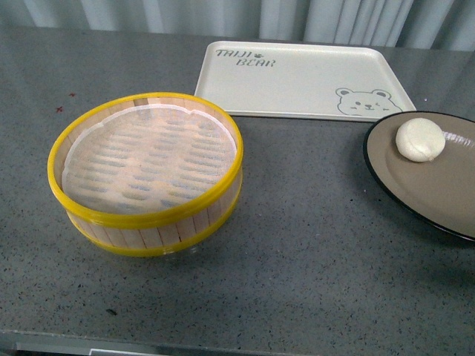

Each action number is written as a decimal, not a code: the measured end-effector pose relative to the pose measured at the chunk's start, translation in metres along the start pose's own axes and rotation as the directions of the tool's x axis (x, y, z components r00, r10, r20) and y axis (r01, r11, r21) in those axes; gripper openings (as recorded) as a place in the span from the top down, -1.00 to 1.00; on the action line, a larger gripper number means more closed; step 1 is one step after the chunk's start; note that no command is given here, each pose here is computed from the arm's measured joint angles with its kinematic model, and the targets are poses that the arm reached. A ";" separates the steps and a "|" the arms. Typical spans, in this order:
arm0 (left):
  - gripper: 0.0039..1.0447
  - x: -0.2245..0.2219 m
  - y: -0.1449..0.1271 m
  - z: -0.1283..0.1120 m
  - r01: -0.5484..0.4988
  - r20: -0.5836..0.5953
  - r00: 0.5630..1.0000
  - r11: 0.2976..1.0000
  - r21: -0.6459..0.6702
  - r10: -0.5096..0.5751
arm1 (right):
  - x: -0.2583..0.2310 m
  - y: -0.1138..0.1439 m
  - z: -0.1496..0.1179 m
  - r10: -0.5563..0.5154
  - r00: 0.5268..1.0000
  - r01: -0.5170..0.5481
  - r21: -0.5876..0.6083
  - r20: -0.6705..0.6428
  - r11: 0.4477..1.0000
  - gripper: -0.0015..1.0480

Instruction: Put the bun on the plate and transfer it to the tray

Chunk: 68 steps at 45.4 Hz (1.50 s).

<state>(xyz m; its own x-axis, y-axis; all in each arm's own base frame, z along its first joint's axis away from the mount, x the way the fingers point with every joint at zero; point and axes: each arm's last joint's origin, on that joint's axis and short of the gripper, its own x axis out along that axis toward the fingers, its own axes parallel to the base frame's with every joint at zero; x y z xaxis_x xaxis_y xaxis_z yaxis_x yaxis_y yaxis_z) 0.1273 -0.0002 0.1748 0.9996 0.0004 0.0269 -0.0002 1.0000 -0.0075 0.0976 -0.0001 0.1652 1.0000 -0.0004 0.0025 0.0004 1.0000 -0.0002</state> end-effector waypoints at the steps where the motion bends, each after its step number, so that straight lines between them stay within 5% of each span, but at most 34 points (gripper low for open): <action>1: 0.93 -0.001 0.000 0.000 0.000 -0.002 1.000 1.000 0.000 0.000 | 0.000 0.000 0.000 0.000 1.000 0.000 0.000 0.000 1.000 -0.83; 44: 0.93 -0.031 0.000 -0.002 0.002 -0.004 1.000 1.000 0.000 -0.002 | 0.000 0.000 0.000 0.000 1.000 0.000 0.000 0.000 1.000 -0.83; 56: -0.21 -0.031 0.000 -0.002 0.002 -0.004 1.000 1.000 0.000 -0.002 | 0.000 0.000 0.000 0.000 1.000 0.000 0.000 0.000 1.000 -0.83; 66: -0.91 -0.031 0.000 -0.002 0.002 -0.003 1.000 1.000 0.002 -0.002 | 0.028 -0.016 0.015 -0.103 0.990 0.075 -0.252 -0.101 0.965 -0.83; 68: -0.87 -0.031 0.000 -0.002 0.002 -0.004 1.000 1.000 0.002 -0.002 | 0.047 -0.027 0.022 -0.113 0.978 0.069 -0.243 -0.173 0.968 -0.83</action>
<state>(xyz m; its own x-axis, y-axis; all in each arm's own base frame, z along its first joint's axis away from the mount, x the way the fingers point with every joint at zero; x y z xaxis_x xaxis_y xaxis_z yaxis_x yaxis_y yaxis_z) 0.0963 -0.0002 0.1722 0.9997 -0.0019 0.0231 0.0020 1.0000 -0.0052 0.1446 -0.0275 0.1872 0.9789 -0.1131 -0.1703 0.0695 0.9675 -0.2429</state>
